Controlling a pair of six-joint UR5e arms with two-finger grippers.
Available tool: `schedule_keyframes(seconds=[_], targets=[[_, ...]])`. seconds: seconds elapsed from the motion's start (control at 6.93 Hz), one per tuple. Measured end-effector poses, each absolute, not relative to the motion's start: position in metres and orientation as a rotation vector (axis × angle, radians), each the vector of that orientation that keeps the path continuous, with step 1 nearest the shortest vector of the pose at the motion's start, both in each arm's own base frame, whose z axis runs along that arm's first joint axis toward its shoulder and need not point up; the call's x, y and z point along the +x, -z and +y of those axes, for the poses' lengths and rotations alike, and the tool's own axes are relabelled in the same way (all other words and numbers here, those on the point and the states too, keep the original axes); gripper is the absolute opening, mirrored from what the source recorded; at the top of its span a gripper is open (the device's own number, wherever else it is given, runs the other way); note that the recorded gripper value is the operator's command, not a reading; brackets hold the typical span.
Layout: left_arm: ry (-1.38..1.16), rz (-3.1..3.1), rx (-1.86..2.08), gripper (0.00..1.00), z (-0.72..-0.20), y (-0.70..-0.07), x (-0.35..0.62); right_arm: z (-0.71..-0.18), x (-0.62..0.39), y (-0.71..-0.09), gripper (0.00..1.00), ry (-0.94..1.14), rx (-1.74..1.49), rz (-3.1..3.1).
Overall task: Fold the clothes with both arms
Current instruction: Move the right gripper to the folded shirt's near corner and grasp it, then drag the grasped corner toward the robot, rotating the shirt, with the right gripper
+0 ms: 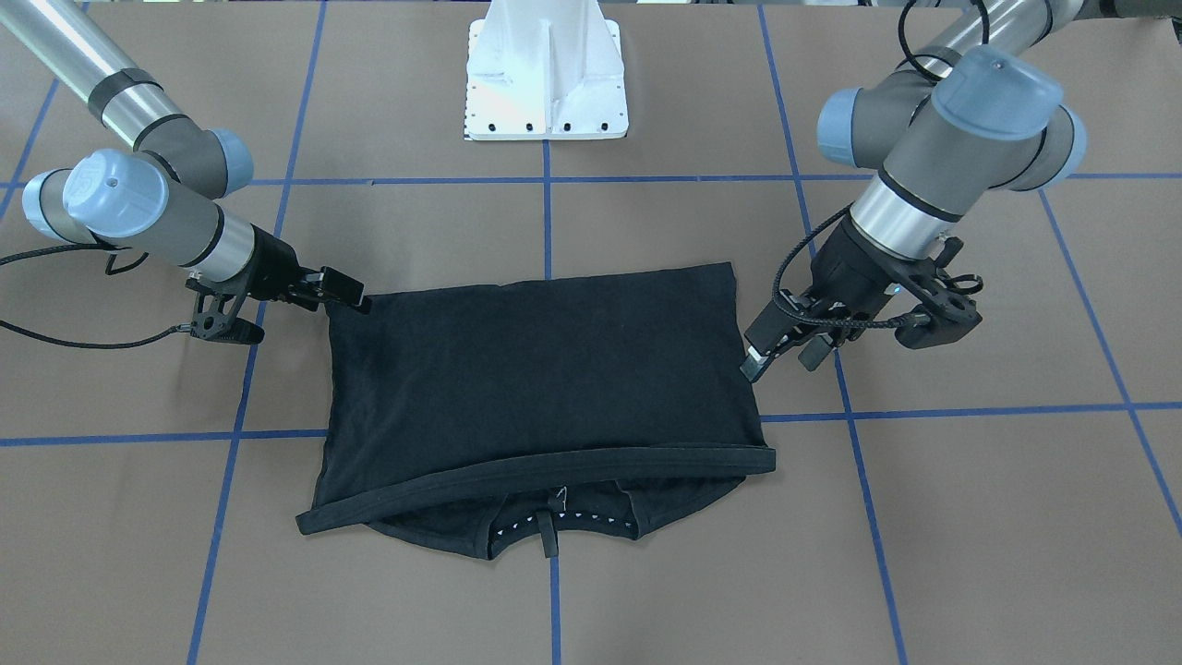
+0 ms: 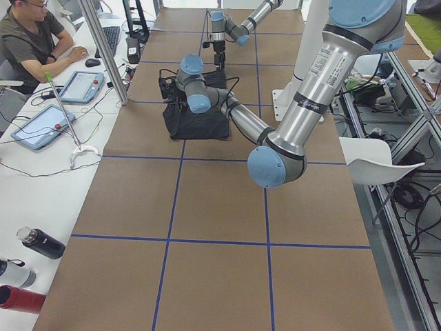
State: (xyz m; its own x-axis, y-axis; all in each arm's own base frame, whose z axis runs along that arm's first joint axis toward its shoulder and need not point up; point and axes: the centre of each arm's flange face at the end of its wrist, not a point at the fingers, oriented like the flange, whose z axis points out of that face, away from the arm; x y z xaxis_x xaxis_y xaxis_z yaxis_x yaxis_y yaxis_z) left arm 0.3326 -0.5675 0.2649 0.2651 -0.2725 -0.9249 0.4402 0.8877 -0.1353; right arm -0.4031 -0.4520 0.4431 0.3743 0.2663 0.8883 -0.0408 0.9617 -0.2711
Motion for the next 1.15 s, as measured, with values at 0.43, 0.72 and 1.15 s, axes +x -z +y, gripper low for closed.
schedule_keyframes(seconds=[0.43, 0.72, 1.15], targets=[[0.484, 1.211, 0.161, 1.00, -0.567, -0.265, 0.333, -0.452, -0.404, -0.443, 0.00, -0.200, -0.223, -1.173], [0.485, 1.209, 0.160, 1.00, -0.567, -0.267, 0.333, -0.450, -0.404, -0.441, 0.00, -0.193, -0.230, -1.177], [0.486, 1.212, 0.164, 1.00, -0.566, -0.265, 0.330, -0.411, -0.401, -0.402, 0.00, -0.080, -0.265, -1.248]])
